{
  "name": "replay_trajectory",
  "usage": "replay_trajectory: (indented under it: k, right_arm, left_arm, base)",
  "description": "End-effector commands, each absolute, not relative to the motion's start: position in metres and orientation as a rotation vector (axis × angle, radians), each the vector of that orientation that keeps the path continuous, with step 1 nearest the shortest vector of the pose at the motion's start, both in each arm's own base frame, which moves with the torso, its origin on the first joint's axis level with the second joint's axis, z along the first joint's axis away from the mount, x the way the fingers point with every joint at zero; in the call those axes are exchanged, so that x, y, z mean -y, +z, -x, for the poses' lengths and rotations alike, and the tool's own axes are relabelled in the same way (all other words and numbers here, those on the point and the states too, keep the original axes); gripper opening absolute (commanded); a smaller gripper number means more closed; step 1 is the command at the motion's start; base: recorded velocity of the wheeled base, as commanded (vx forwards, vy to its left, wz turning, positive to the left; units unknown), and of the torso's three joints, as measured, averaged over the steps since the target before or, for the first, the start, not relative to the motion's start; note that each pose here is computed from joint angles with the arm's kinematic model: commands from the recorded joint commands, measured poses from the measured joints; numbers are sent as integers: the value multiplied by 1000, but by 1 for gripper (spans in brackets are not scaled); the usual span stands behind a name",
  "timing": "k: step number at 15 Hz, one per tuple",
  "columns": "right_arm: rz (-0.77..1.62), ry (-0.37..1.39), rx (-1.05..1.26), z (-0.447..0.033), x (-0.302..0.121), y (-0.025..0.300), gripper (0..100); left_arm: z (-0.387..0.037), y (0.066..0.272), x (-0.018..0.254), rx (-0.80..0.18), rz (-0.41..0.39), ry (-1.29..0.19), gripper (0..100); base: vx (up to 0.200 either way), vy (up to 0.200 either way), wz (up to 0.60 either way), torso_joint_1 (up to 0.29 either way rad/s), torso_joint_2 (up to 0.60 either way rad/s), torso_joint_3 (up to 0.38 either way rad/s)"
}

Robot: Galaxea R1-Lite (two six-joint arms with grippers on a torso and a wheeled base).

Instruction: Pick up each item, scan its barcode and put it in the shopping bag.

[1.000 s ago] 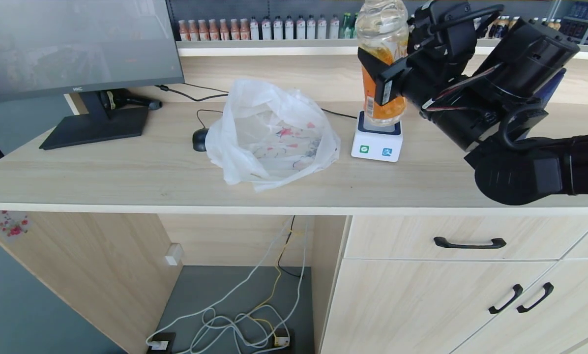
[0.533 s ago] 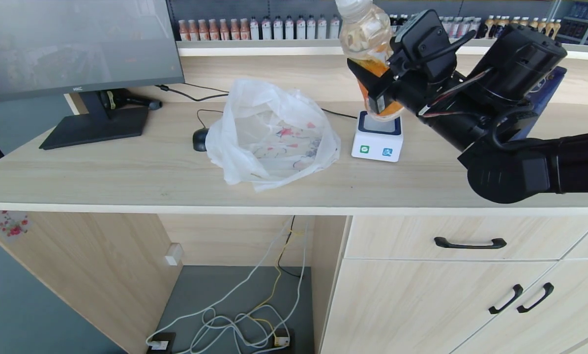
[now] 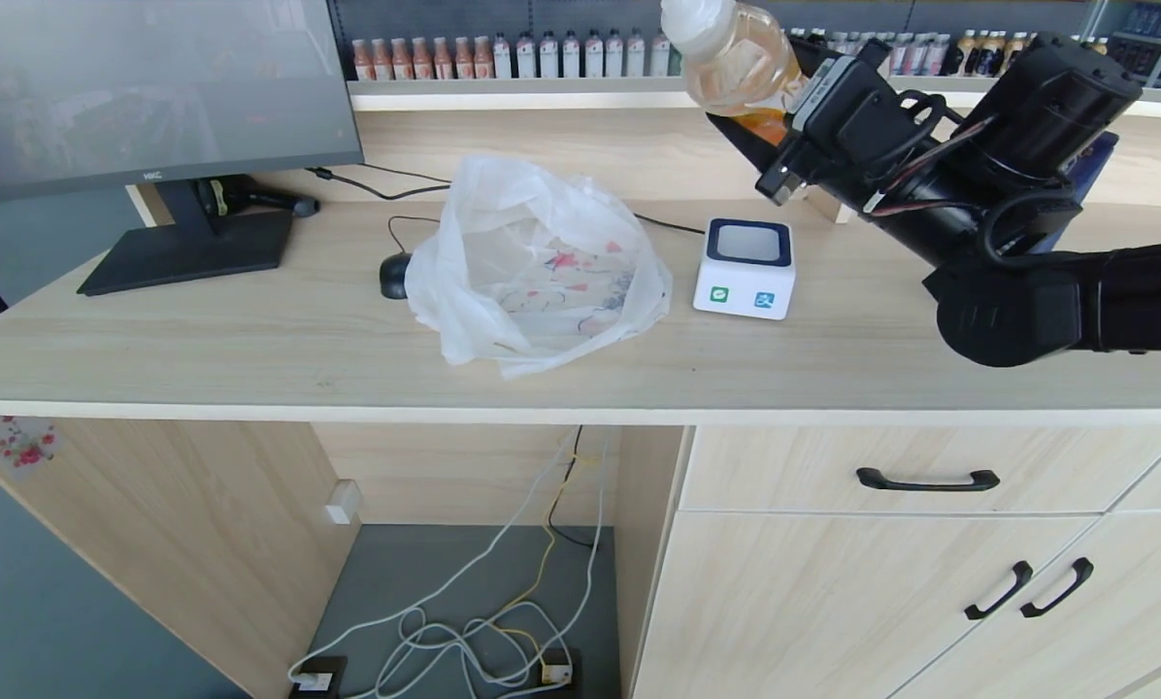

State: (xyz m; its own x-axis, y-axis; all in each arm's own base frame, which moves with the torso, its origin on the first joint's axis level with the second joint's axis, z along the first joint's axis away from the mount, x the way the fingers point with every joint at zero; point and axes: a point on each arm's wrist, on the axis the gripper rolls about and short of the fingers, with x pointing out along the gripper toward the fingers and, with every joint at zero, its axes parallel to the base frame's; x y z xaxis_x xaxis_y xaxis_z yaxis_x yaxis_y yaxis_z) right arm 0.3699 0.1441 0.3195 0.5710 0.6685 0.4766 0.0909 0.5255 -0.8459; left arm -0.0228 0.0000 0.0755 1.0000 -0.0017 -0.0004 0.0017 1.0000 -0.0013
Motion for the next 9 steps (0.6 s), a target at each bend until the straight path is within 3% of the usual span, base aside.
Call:
replay_trajectory:
  k: [1, 9]
  right_arm:
    - [1027, 436, 945, -379, -148, 311, 0]
    - [1089, 535, 997, -385, -146, 298, 0]
  left_arm:
    - [23, 75, 0, 0, 2, -2, 0]
    - [23, 75, 0, 0, 2, -2, 0]
  base:
    - [0, 0, 0, 0, 0, 0]
    - [0, 0, 0, 0, 0, 0]
